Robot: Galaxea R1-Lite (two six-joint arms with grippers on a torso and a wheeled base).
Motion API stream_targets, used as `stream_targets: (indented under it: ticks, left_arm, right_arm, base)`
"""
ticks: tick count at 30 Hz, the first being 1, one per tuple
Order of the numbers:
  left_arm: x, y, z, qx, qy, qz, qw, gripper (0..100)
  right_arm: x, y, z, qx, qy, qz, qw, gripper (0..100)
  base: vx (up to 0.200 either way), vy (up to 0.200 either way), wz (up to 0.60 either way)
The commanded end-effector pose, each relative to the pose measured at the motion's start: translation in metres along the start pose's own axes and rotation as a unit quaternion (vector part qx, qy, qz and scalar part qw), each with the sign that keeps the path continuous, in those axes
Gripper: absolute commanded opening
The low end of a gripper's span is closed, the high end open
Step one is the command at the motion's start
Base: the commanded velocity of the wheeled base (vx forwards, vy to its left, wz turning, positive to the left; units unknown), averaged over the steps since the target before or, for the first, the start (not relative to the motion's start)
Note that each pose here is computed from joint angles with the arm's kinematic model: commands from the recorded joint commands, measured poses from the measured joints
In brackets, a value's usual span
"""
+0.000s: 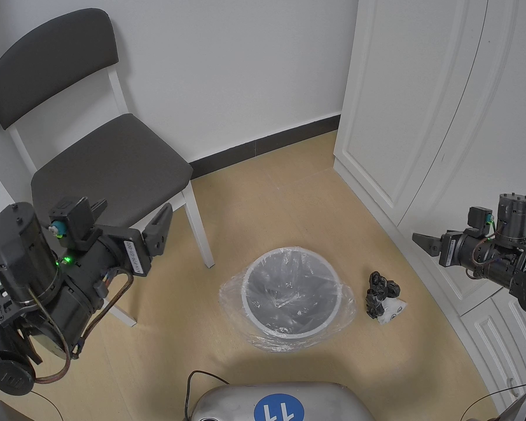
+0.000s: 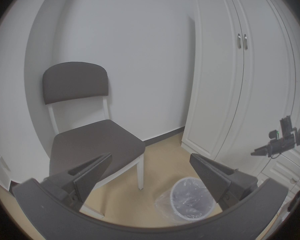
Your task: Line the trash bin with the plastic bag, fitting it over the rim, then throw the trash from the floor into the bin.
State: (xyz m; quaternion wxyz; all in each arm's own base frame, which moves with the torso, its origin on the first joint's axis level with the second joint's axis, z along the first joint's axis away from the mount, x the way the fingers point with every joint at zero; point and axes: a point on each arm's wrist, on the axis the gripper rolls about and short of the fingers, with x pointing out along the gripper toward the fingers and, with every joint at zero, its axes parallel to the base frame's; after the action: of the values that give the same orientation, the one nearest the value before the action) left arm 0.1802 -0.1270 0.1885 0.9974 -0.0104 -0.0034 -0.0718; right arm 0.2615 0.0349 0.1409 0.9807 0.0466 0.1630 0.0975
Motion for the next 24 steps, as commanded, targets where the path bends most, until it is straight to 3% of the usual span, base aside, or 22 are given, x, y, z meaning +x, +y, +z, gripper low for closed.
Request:
stream_targets:
  ticks: [1, 6, 12, 16, 24]
  left_arm:
    - [-0.014, 0.013, 0.006, -0.018, -0.016, 0.011, 0.9997, 100]
    - [-0.024, 0.023, 0.001, -0.015, -0.010, 0.020, 0.9996, 100]
    - [-0.024, 0.034, 0.003, -0.018, -0.018, 0.048, 0.9985, 100]
    - [-0.030, 0.052, -0.003, -0.014, -0.012, 0.088, 0.9960, 100]
    - [-0.053, 0.060, -0.017, -0.004, 0.007, 0.087, 0.9962, 100]
  right_arm:
    - [-0.027, -0.014, -0.010, -0.021, -0.003, -0.033, 0.9992, 100]
    - [-0.071, -0.019, -0.025, -0.019, -0.035, -0.077, 0.9962, 100]
    - [-0.110, -0.012, -0.026, -0.022, -0.077, -0.080, 0.9935, 100]
    - [-0.117, -0.014, -0.029, -0.006, -0.066, -0.093, 0.9934, 100]
    - [-0.116, -0.019, -0.033, 0.035, -0.044, -0.111, 0.9923, 100]
  base:
    - [0.000, 0.000, 0.00]
    - [0.000, 0.000, 0.00]
    - [0.000, 0.000, 0.00]
    - [0.000, 0.000, 0.00]
    - [0.000, 0.000, 0.00]
